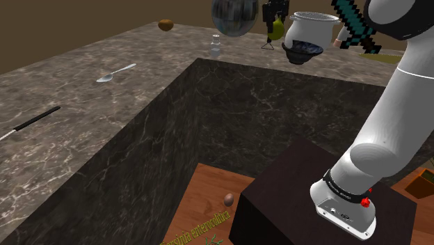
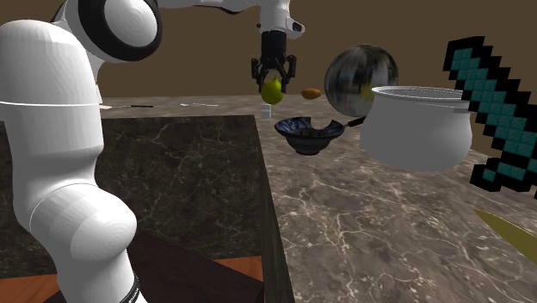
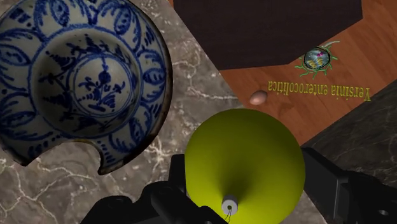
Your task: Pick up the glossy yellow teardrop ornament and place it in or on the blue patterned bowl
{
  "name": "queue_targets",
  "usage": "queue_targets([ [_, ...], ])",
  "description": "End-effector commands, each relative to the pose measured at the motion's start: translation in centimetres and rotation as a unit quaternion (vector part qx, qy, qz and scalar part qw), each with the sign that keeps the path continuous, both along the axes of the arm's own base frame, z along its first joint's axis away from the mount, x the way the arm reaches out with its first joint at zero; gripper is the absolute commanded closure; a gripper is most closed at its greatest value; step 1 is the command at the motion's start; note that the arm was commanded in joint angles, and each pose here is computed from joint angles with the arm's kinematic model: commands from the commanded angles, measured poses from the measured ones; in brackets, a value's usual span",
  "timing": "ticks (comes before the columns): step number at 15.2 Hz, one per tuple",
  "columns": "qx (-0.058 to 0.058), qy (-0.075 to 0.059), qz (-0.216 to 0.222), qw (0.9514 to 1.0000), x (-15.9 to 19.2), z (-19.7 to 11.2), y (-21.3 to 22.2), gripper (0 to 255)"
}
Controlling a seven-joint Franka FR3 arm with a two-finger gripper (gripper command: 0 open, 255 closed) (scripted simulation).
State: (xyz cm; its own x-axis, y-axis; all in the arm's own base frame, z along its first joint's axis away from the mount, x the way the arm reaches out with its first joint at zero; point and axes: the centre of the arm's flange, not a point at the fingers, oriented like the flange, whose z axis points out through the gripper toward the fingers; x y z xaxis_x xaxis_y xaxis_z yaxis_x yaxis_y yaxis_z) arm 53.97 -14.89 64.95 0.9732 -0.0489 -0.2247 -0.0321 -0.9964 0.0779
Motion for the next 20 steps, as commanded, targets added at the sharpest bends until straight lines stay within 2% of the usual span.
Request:
queue_targets([
  [1,0.0,0.0,0.0,1.0,0.0,1.1,0.0,255],
  [7,0.0,0.0,0.0,1.0,0.0,4.0,0.0,255],
  [19,0.0,0.0,0.0,1.0,-8.0,3.2,-14.0,255],
  [20,0.0,0.0,0.0,1.0,-8.0,2.7,-14.0,255],
])
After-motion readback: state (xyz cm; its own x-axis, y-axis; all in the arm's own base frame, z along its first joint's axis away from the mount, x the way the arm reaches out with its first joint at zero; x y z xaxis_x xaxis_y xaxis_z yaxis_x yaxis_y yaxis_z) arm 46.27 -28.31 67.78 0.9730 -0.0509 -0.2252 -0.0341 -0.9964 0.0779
